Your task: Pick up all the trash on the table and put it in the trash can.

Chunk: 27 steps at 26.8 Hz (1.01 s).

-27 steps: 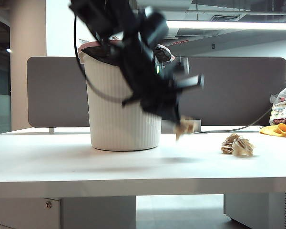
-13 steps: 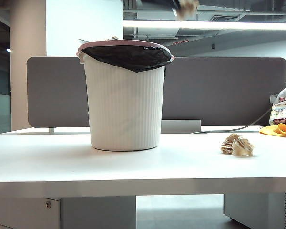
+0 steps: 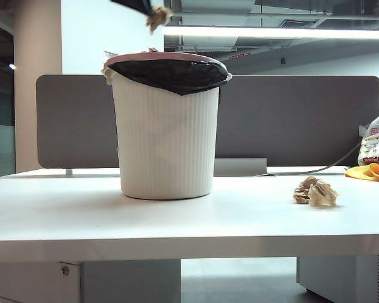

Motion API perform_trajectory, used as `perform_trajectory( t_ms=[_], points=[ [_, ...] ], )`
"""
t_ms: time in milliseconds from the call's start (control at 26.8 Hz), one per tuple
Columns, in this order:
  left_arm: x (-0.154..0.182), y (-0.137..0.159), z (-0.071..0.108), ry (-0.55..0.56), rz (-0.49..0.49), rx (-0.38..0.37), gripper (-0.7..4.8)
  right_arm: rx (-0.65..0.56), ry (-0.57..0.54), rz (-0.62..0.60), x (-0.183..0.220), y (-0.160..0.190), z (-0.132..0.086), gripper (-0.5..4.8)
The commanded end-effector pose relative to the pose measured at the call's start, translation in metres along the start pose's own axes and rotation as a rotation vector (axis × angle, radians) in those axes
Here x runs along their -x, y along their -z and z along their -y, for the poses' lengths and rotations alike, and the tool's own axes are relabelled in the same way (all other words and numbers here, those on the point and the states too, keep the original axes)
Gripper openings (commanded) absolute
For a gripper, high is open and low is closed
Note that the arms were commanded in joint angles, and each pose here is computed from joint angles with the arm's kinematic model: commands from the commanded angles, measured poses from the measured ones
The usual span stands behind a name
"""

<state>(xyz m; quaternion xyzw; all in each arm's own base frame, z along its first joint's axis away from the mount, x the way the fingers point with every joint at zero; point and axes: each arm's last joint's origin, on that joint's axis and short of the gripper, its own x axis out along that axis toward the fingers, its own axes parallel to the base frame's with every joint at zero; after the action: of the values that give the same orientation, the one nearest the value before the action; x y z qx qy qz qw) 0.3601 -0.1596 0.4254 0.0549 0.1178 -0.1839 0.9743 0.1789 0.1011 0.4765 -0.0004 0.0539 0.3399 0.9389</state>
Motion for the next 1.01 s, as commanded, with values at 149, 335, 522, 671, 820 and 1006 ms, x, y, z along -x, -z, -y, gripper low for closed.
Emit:
perform_trajectory(
  t_ms=[149, 335, 522, 671, 820, 1006],
  points=[
    [-0.008, 0.008, -0.015, 0.078, -0.032, 0.019, -0.06, -0.003, -0.009, 0.008, -0.017, -0.009, 0.003, -0.02],
    [-0.008, 0.010, -0.013, 0.108, -0.049, 0.010, 4.34, -0.014, -0.017, -0.010, -0.019, -0.007, 0.003, -0.02],
    [-0.008, 0.009, -0.012, 0.108, -0.048, 0.013, 4.79, -0.013, -0.017, -0.007, -0.018, -0.007, 0.003, -0.01],
    [-0.006, 0.008, -0.013, 0.110, -0.045, 0.022, 4.79, -0.016, -0.017, -0.020, -0.018, -0.006, 0.003, -0.02],
    [0.006, 0.000, -0.001, 0.217, -0.012, 0.024, 4.79, -0.018, 0.001, -0.037, -0.015, -0.005, 0.003, -0.02],
    [0.016, -0.008, 0.037, 0.396, 0.017, 0.031, 4.79, 0.009, 0.144, -0.064, 0.007, -0.005, 0.002, -0.02]
  ],
)
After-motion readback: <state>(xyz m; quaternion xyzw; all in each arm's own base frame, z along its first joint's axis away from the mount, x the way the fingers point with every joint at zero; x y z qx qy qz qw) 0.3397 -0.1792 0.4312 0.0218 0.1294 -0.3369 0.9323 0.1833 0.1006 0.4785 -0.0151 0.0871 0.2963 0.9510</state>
